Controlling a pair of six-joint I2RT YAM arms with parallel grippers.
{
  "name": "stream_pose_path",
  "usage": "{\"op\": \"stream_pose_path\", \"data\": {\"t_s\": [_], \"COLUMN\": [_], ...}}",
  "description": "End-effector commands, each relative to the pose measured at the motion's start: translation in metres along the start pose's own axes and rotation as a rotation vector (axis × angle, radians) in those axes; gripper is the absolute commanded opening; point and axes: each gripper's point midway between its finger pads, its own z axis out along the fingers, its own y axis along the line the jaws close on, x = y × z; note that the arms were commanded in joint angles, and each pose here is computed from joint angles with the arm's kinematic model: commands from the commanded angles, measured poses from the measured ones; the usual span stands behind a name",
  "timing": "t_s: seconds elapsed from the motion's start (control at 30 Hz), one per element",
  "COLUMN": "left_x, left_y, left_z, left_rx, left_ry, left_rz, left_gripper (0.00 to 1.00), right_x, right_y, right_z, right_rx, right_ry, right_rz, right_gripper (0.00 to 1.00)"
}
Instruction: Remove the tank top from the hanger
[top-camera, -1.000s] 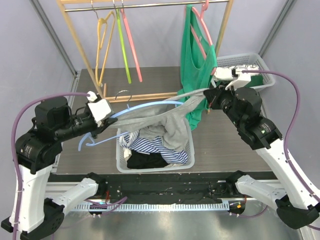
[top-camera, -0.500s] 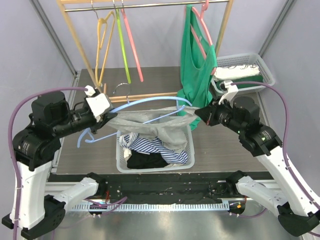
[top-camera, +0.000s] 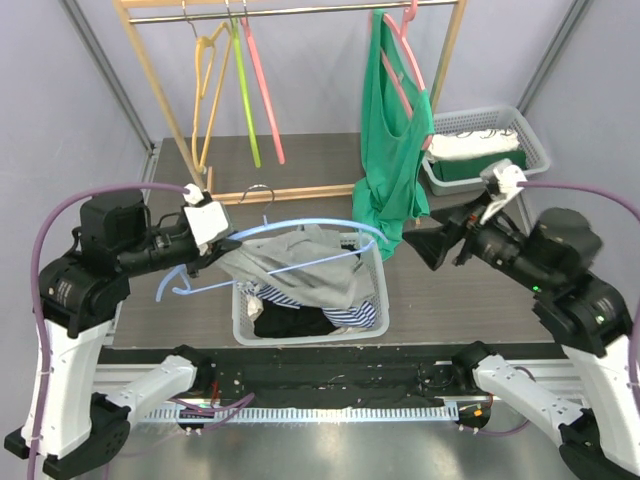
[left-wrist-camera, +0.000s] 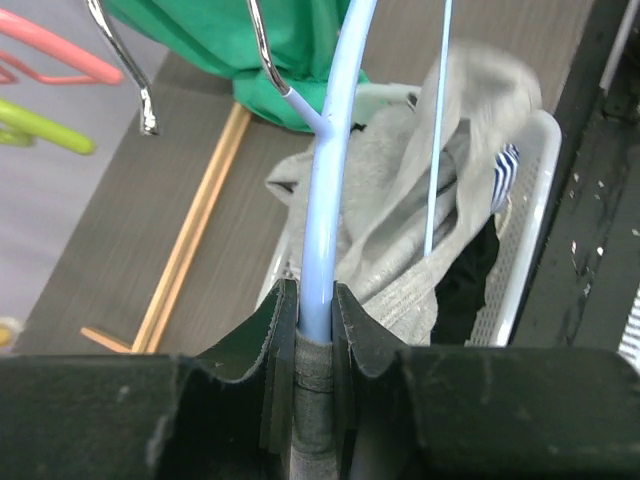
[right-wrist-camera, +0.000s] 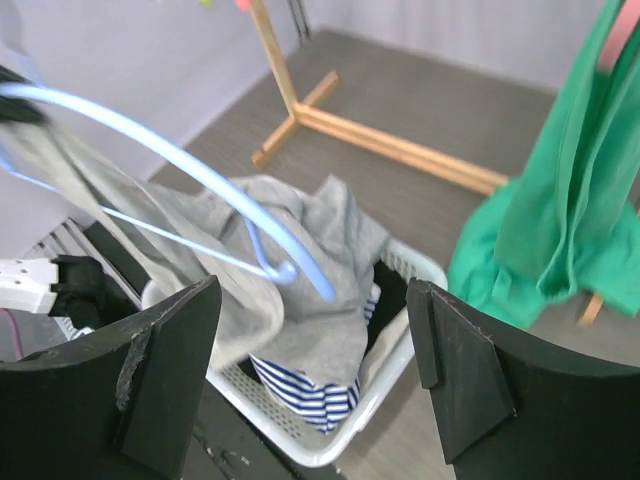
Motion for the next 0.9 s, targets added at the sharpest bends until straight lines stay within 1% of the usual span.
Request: {"op": "stream_pose_path", "data": {"t_s": [0.0, 0.13, 0.2, 0.23, 0.3, 0.43, 0.6, 0.73, 0.87], "left_x": [-0.004, -0.015, -0.032, -0.033, -0.044, -0.044, -0.035, -0.037, -0.048], "left_y": [-0.009, 0.0, 0.002, 0.004, 0.003, -0.001, -0.011, -0.012, -0.007], "left_z": [0.011, 0.019, 0.018, 0.026, 0.024, 0.032, 0.032, 0.03, 0.031], "left_rx": [0.092, 0.11, 0.122, 0.143, 0.171, 0.233, 0.282, 0.292, 0.285], "left_ry": [-0.041, -0.059, -0.1, -0.095, -0.116, -0.113, -0.095, -0.1, -0.117], "left_rz": [0.055, 0.073, 0.098, 0.097, 0.131, 0.17, 0.226, 0.255, 0.276], "left_gripper": [0.0, 0.0, 0.0, 0.0, 0.0, 0.0, 0.0, 0.0, 0.0], "right_x": [-0.035, -0.047, -0.046, -0.052, -0.054, -0.059, -0.063, -0.052, -0.041], "right_y": [0.023, 0.038, 0.053, 0.057, 0.068, 0.077, 0.091, 0.098, 0.1], "right_z": [-0.026, -0.022, -0.014, -0.01, -0.005, 0.008, 0.001, 0.003, 0.008], "right_rx": [-0.096, -0.186, -0.286, -0.317, -0.391, -0.474, -0.563, -0.629, -0.669], "right_ry": [-0.092, -0.103, -0.094, -0.115, -0.113, -0.086, -0.093, -0.052, -0.016], "right_rz": [-0.143, -0.213, -0.222, -0.236, -0.255, -0.276, -0.301, -0.276, -0.25], "right_gripper": [0.84, 0.84, 0.81, 0.8, 0.77, 0.77, 0.77, 0.77, 0.76]}}
